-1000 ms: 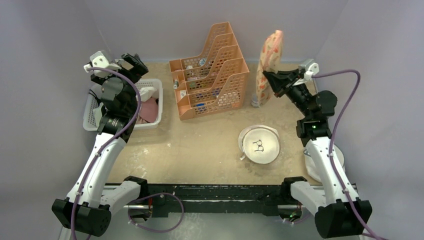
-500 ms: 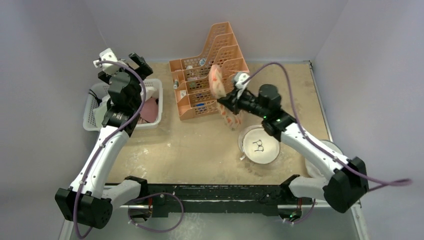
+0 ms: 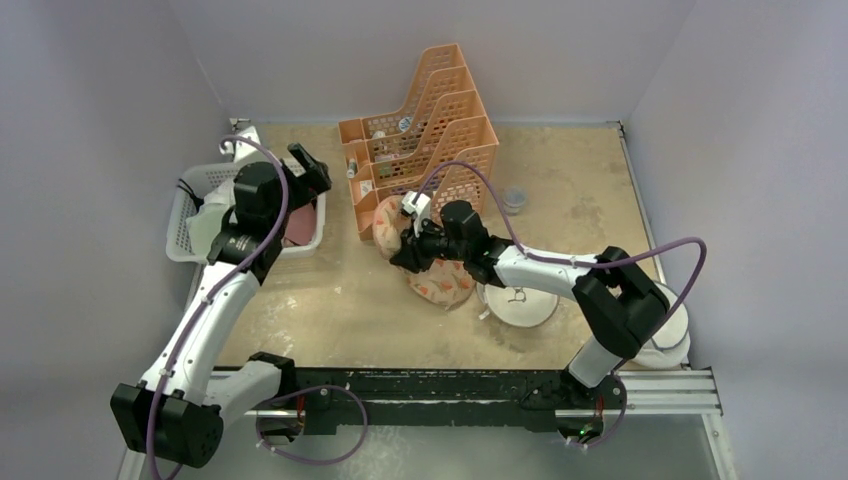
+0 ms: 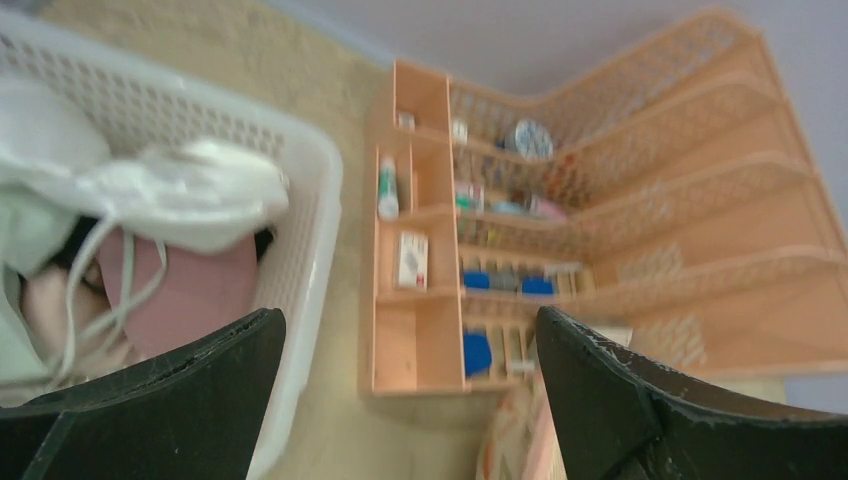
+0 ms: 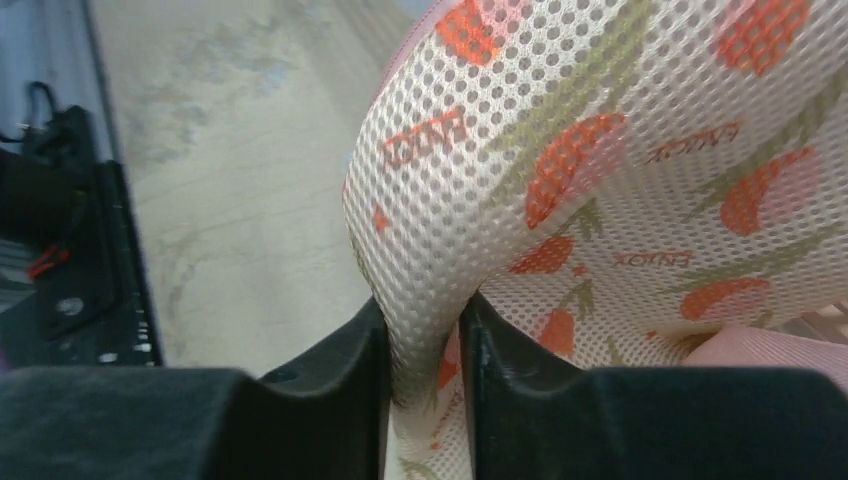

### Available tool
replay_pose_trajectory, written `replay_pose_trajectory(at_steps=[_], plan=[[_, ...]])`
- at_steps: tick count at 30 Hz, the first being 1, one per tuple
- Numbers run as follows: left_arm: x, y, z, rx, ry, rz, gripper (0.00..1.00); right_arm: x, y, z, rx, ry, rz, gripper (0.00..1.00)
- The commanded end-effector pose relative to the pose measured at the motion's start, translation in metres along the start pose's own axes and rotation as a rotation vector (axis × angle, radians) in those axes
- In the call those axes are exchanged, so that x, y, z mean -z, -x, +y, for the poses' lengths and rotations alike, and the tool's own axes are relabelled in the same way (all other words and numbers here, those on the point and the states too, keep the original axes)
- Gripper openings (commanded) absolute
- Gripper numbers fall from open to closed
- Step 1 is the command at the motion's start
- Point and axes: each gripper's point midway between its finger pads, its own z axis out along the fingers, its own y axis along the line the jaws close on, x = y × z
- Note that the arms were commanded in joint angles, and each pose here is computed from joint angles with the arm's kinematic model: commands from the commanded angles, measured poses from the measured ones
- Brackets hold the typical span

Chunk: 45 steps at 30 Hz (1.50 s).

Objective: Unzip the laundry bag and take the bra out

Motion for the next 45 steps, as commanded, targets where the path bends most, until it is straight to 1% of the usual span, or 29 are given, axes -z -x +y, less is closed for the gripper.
replay_pose_trajectory(at_steps=[1,4,6,7,8,11,14,17,21,26,29,32,34,37,40,42,45], plan=[[0.025,-0.045,-0.006,0.062,-0.099,0.198,0.95,0.008,0.058,0.047,-0.004,0.236,-0.196,0.37],[0.039,-0.065,0.005,0.040,-0.073,0.282,0.95,0.013,0.065,0.065,0.021,0.346,-0.203,0.51],[0.046,-0.077,0.006,0.049,-0.090,0.330,0.95,0.016,0.068,0.073,0.036,0.389,-0.205,0.60],[0.049,-0.084,0.005,0.060,-0.103,0.354,0.94,0.019,0.069,0.073,0.042,0.387,-0.207,0.65],[0.051,-0.091,0.004,0.071,-0.119,0.377,0.94,0.021,0.070,0.071,0.045,0.367,-0.209,0.69],[0.055,-0.114,-0.002,0.109,-0.171,0.444,0.92,0.028,0.071,0.050,0.045,0.222,-0.208,0.73],[0.059,-0.144,-0.010,0.135,-0.214,0.519,0.90,0.041,0.062,0.023,0.021,0.075,-0.172,0.73],[0.064,-0.173,-0.024,0.133,-0.249,0.572,0.89,0.061,0.044,-0.012,-0.036,-0.065,-0.145,0.74],[0.072,-0.204,-0.040,0.084,-0.265,0.604,0.88,0.087,0.016,-0.052,-0.135,-0.172,-0.116,0.74],[0.083,-0.242,-0.058,-0.026,-0.267,0.628,0.87,0.090,-0.017,-0.060,-0.197,-0.238,-0.037,0.72],[0.091,-0.258,-0.070,-0.092,-0.278,0.626,0.84,0.093,-0.027,-0.070,-0.242,-0.303,-0.024,0.71],[0.100,-0.262,-0.081,-0.129,-0.309,0.588,0.84,0.101,-0.029,-0.077,-0.292,-0.346,-0.047,0.69],[0.106,-0.263,-0.087,-0.129,-0.341,0.576,0.84,0.104,-0.026,-0.074,-0.307,-0.329,-0.069,0.69],[0.112,-0.266,-0.092,-0.113,-0.392,0.571,0.85,0.103,-0.027,-0.054,-0.356,-0.212,-0.083,0.69],[0.116,-0.270,-0.098,-0.099,-0.433,0.577,0.86,0.103,-0.041,-0.038,-0.430,-0.143,-0.071,0.68],[0.119,-0.273,-0.102,-0.091,-0.462,0.581,0.87,0.107,-0.054,-0.040,-0.489,-0.180,-0.071,0.68],[0.123,-0.282,-0.108,-0.093,-0.494,0.590,0.87,0.124,-0.070,-0.062,-0.584,-0.345,-0.102,0.68]])
